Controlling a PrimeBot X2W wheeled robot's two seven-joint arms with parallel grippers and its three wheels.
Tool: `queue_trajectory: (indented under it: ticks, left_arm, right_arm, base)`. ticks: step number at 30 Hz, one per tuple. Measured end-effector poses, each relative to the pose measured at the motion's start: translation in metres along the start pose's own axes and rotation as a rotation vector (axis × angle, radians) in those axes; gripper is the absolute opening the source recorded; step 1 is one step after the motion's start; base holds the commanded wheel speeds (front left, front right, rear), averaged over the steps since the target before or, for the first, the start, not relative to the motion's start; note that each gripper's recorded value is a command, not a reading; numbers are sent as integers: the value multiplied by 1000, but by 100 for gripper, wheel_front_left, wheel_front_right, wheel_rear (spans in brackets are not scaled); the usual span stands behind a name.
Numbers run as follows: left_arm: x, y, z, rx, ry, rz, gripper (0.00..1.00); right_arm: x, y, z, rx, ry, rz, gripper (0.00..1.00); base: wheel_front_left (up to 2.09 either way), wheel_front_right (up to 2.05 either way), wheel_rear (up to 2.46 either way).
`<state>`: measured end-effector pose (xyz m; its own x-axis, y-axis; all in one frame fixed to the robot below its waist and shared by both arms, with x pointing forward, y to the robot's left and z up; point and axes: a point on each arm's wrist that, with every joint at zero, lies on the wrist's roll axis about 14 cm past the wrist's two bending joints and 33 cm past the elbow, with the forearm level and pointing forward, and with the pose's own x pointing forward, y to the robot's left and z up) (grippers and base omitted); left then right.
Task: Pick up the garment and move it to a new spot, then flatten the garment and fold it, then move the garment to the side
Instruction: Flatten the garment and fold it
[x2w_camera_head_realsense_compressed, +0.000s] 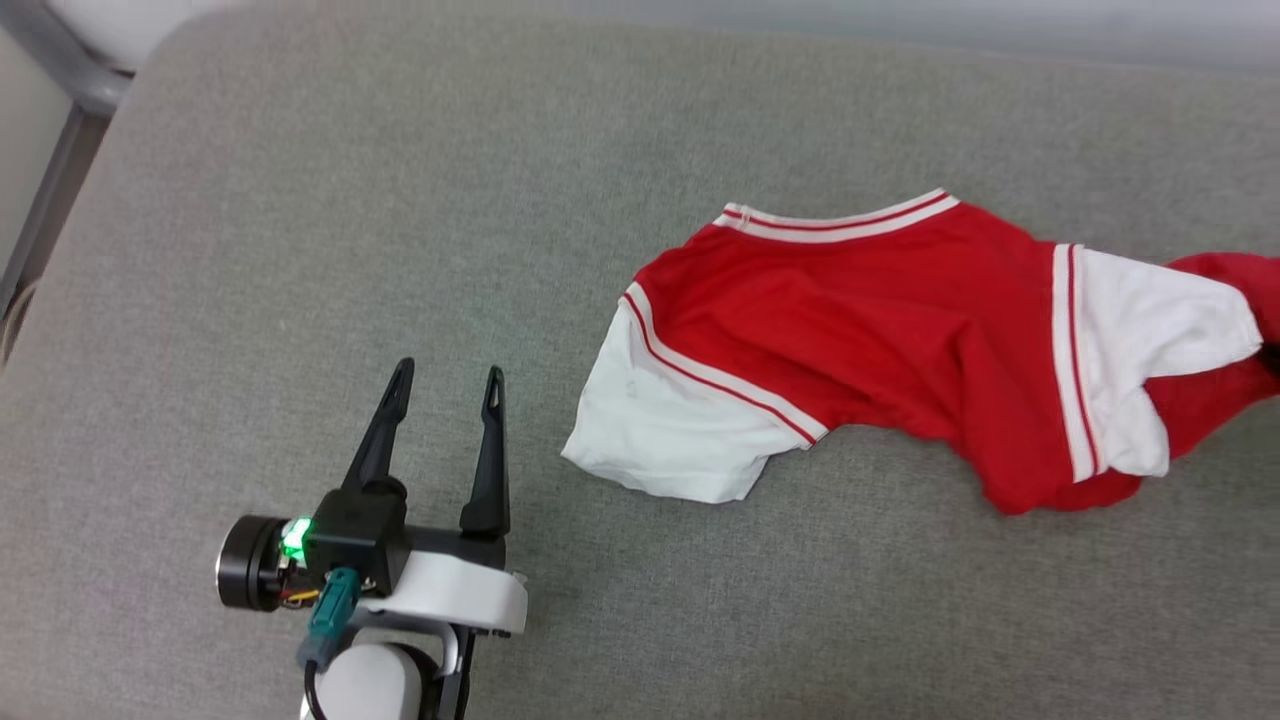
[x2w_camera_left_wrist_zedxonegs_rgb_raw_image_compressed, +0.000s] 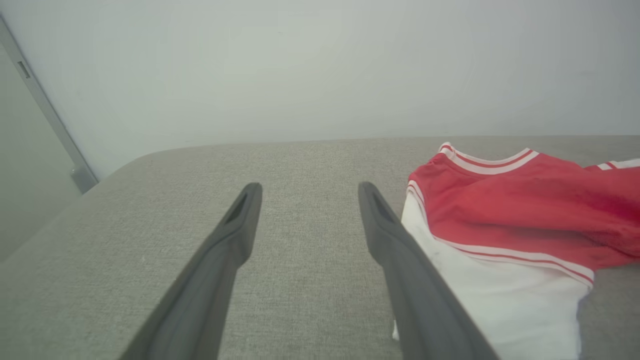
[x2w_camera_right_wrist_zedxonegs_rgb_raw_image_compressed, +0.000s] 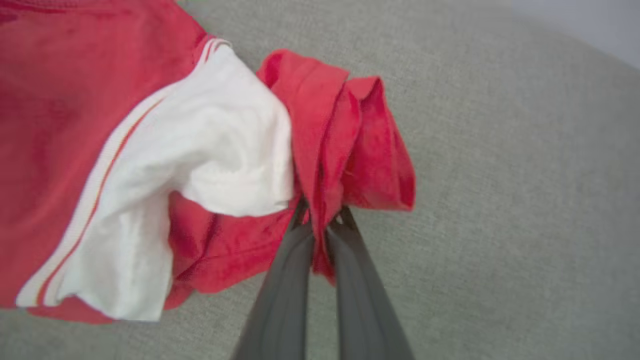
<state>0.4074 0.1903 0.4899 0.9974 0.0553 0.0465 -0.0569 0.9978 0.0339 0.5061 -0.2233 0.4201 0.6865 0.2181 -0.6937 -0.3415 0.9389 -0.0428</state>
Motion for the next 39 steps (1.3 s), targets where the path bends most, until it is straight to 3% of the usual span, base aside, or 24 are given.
queue_trajectory:
  ticks: [6, 12, 18, 26, 27, 28, 29, 39]
  left_arm:
    - [-16, -3, 10, -13, -19, -2, 100]
    - [-24, -10, 17, -25, -38, -18, 100]
    - [-27, -10, 21, -28, -48, -23, 100]
    - [-29, -11, 22, -23, -49, -28, 100]
    - [-29, -11, 22, -23, -50, -30, 100]
    - [-30, -11, 22, -23, -51, -32, 100]
    - [-30, -10, 23, -22, -52, -31, 100]
    - [-38, -10, 25, -11, -57, -35, 100]
  right_arm:
    - [-54, 9, -1, 2, -96, 20, 0]
    - [-102, 20, -37, 100, -117, 7, 0]
    - [-128, 39, -94, 247, -37, -9, 0]
    - [-132, 50, -169, 407, 138, -45, 0]
    - [-132, 47, -174, 409, 141, -60, 5]
    - [-132, 45, -176, 403, 139, -73, 40]
    - [-131, 43, -175, 401, 126, -80, 100]
    - [-158, 12, -95, 284, -196, -156, 100]
  base:
    - [0, 0, 0]
    - [0, 0, 0]
    - [0, 0, 0]
    - [0, 0, 0]
    - [0, 0, 0]
    - [0, 0, 0]
    - [0, 0, 0]
    - [0, 0, 0]
